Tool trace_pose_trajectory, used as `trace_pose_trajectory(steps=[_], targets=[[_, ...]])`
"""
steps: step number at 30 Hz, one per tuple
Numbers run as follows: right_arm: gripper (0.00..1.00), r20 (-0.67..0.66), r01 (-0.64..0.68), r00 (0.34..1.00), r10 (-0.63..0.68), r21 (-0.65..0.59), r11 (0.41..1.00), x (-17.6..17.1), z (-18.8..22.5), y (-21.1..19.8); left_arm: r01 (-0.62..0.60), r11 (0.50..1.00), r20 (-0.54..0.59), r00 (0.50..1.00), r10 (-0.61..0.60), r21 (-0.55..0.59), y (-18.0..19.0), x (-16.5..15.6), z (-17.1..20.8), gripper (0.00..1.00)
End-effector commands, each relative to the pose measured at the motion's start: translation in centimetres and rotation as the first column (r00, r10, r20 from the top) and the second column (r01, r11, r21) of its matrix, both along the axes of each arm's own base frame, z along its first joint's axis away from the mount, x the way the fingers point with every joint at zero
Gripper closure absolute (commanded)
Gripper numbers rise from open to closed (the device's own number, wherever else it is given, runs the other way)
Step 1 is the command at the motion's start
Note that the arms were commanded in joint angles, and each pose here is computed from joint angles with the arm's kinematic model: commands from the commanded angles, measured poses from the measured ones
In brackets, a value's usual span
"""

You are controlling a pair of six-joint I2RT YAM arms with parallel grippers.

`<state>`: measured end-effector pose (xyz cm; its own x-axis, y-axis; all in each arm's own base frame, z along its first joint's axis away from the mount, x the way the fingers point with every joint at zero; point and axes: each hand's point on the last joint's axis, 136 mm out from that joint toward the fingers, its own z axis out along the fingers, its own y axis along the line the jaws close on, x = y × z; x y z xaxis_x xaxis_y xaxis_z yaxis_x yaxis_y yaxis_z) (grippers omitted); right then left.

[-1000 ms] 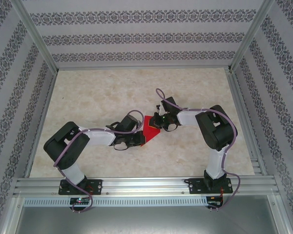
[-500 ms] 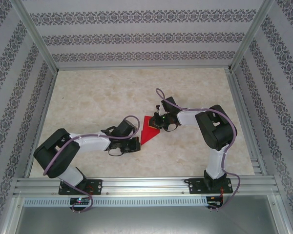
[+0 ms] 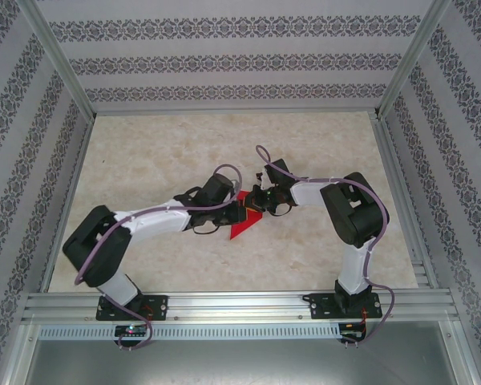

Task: Fold a paper plane with a square sheet of paper (pick it up from the middle)
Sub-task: Fourth fold the wing at the center of the table.

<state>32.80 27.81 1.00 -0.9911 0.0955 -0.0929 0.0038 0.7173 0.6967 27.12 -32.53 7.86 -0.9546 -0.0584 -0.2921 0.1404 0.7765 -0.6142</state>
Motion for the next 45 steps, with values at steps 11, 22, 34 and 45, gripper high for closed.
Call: trace_pose_trajectory(steps=[11, 22, 34, 45], targets=[[1.0, -0.137, 0.047, 0.987, -0.081, -0.237, 0.97, -2.7, -6.9, -4.3, -0.059, 0.993, 0.018, 0.998, 0.058, 0.104, 0.5, 3.8, -5.3, 0.99], [1.0, -0.15, 0.042, 0.985, -0.083, -0.26, 0.965, -3.0, -7.3, -4.7, 0.017, 0.996, -0.135, 0.991, -0.005, 0.088, 2.3, -1.3, -8.1, 1.0], [1.0, -0.158, 0.039, 0.984, -0.086, -0.281, 0.959, -3.2, -7.6, -5.2, 0.146, 0.985, -0.254, 0.96, -0.118, 0.095, 5.0, -8.3, -8.7, 1.0], [1.0, -0.148, 0.041, 0.985, -0.086, -0.284, 0.958, -2.9, -7.0, -5.2, 0.153, 0.984, -0.112, 0.984, -0.142, 0.094, 5.0, -6.9, -3.7, 0.99]])
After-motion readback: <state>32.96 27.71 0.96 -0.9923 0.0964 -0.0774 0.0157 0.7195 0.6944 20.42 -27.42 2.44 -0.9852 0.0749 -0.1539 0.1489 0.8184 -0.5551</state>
